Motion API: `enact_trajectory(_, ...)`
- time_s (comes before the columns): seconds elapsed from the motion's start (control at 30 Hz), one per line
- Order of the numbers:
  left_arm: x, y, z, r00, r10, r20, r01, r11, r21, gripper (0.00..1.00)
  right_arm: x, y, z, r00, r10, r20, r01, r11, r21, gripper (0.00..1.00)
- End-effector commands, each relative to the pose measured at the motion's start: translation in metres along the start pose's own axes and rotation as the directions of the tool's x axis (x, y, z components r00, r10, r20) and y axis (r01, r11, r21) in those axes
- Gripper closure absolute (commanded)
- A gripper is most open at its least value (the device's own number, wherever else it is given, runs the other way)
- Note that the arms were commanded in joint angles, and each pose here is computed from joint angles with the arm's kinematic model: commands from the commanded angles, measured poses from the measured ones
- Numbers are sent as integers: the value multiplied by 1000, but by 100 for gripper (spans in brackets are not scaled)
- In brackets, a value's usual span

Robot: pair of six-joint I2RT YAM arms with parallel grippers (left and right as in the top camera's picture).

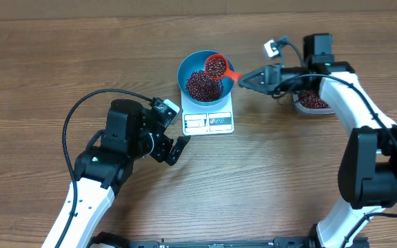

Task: Scoop item into bowl and weigh 150g on scale
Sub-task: 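Carry the filled scoop left over the teal bowl with the right gripper, then tilt the scoop with the right gripper to pour beans into the bowl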

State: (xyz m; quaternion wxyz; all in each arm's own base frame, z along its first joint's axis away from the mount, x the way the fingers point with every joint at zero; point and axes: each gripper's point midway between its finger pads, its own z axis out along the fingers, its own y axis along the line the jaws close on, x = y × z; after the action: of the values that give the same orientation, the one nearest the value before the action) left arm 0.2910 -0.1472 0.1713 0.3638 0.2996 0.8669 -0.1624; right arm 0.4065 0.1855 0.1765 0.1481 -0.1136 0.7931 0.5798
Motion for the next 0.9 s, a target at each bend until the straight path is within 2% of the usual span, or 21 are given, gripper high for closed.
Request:
enact_trajectory(0.0, 2, 1, 2, 1000, -20, -5, 20, 1000, 4, 0, -5, -16, 11, 990, 142, 26, -144, 982, 119, 96)
enact_trajectory(0.2, 2, 1, 2, 1000, -20, -5, 20, 1000, 4, 1, -1, -33, 25, 990, 141, 24, -141, 936, 324, 96)
enact_trajectory(0.5, 2, 1, 2, 1000, -20, -5, 20, 1000, 4, 0, -10, -20, 35, 1000, 12, -10, -5, 865, 502, 96)
enact_trajectory(0.73, 2, 1, 2, 1000, -20, -5, 20, 1000, 4, 0, -12, -16, 40, 993, -88, -77, 118, 730, 673, 96)
enact_trajectory(0.87, 2, 1, 2, 1000, -20, -5, 20, 1000, 4, 0, -17, -13, 39, 984, -149, -97, 169, 603, 779, 96)
